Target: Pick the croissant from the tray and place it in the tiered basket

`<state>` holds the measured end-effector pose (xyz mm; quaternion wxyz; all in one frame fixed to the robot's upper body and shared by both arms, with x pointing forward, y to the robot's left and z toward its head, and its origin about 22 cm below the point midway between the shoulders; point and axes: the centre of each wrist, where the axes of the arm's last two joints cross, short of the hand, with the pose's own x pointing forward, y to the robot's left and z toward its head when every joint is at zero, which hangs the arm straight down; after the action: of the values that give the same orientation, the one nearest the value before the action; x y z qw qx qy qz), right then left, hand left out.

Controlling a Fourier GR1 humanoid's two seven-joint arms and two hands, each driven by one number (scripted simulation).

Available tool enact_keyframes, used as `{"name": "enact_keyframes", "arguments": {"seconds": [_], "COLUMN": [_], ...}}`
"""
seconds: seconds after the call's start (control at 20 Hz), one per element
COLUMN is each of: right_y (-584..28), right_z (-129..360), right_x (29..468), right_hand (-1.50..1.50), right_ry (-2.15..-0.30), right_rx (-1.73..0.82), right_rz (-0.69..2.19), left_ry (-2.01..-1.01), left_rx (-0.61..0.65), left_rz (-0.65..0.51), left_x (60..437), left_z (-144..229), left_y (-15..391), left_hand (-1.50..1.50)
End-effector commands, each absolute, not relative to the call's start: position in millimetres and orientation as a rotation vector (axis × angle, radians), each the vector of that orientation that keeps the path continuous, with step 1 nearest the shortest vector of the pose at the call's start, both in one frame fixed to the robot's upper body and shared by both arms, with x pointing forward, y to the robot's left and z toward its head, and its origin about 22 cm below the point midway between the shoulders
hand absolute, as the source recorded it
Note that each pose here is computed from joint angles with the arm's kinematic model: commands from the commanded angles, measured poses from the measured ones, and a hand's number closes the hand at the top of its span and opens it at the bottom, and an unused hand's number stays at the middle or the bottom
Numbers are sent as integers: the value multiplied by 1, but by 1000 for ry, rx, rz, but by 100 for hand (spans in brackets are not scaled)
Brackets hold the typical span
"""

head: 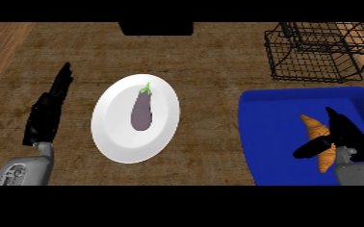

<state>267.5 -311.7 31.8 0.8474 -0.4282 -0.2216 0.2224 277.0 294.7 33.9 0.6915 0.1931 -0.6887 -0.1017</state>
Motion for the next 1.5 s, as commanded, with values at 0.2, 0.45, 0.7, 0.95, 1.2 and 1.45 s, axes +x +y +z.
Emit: {"name": "enact_keyframes", "arguments": {"seconds": [0.2, 0.45, 0.7, 0.95, 1.2, 1.45], "right_y": [-314, -315, -330, -158, -80, -76], "right_z": [2, 10, 38, 56, 71, 126], "right_x": [249, 271, 268, 297, 305, 306], "right_hand": [150, 150, 150, 150, 150, 150], "right_ry": [-416, -438, -543, -901, -1135, -1388], "right_rx": [-774, -880, -831, -719, -673, -705], "right_rz": [702, 706, 555, 943, 947, 644], "left_ry": [-1539, -1532, -1539, -1552, -1549, -1538], "left_rx": [424, 420, 439, 383, 413, 430], "left_rz": [-209, -225, -234, -282, -261, -241], "left_x": [278, 274, 278, 283, 276, 279], "left_z": [34, 29, 40, 37, 32, 36], "left_y": [317, 308, 299, 276, 273, 292], "left_hand": [0, 0, 0, 0, 0, 0]}}
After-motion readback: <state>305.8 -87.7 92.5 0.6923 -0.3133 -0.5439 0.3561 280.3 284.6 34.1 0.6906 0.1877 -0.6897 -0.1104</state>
